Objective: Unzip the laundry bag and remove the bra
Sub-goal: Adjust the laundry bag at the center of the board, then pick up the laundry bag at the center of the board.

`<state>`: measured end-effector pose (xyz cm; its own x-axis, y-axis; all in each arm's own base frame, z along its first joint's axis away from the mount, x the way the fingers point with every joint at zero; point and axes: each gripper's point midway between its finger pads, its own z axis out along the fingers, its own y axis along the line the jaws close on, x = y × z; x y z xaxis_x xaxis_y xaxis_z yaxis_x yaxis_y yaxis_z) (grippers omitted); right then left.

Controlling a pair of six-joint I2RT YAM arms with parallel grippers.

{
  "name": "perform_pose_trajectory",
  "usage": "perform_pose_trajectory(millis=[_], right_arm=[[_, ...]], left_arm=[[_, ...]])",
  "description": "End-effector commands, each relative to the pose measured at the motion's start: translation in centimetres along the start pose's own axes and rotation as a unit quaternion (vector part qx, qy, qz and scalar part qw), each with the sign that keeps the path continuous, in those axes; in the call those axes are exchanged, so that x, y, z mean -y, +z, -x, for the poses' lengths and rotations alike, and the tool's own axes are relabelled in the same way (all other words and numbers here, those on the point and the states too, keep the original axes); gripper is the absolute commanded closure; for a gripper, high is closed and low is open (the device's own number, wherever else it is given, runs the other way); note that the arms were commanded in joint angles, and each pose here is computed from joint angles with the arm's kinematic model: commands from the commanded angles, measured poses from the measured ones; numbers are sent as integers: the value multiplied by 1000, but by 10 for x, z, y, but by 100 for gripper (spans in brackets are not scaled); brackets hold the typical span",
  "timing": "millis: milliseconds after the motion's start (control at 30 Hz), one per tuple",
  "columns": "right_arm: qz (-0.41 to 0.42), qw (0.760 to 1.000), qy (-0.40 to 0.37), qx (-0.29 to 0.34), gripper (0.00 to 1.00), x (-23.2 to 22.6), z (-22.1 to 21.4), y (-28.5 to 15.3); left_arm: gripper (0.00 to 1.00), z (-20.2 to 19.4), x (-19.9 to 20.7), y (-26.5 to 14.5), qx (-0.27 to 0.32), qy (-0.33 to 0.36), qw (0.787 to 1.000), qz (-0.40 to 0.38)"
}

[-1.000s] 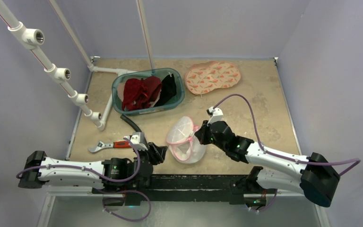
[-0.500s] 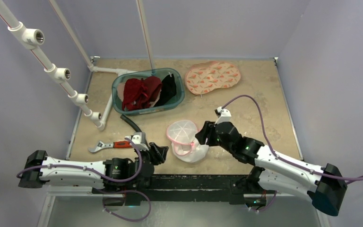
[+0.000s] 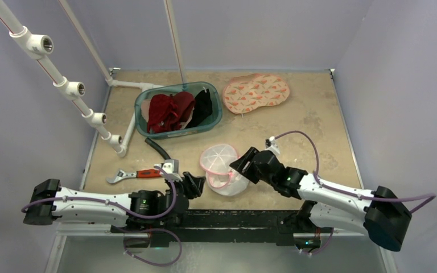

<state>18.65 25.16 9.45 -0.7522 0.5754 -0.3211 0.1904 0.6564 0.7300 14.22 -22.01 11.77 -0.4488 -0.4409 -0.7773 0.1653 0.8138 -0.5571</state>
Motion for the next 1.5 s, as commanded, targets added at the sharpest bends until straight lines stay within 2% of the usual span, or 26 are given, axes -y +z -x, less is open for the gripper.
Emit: perform_pose_trajectory(millis=[0,133,233,433,767,867,1100,1267,1467], right_arm=[[-12,997,72,-2,38,2,-5,14],[-28,998,57,-25,38,17,-19,24],[-34,999,32,-22,38,24,-17,32],[-38,996,-74,-14,38,25,-5,47],[4,964,-266,0,36,-3,16,67],[4,953,-304,6,32,-12,24,67],[4,957,-282,64,29,-44,56,31],[-6,968,-249,33,37,-51,41,34],[-43,972,-231,-13,44,-29,19,57]], left_arm=[[49,-1,5,2,5,-13,1000,-10],[48,-3,9,4,9,4,1000,-19],[39,-7,13,6,8,1,999,-31],[38,-25,6,9,-9,-4,999,-37],[38,-39,-4,10,-18,-20,999,-44],[38,-42,-4,12,-21,-15,999,-43],[38,-37,-2,11,-14,-13,999,-45],[39,-31,-6,10,-5,-19,999,-37],[39,-30,-11,9,-6,-28,999,-25]])
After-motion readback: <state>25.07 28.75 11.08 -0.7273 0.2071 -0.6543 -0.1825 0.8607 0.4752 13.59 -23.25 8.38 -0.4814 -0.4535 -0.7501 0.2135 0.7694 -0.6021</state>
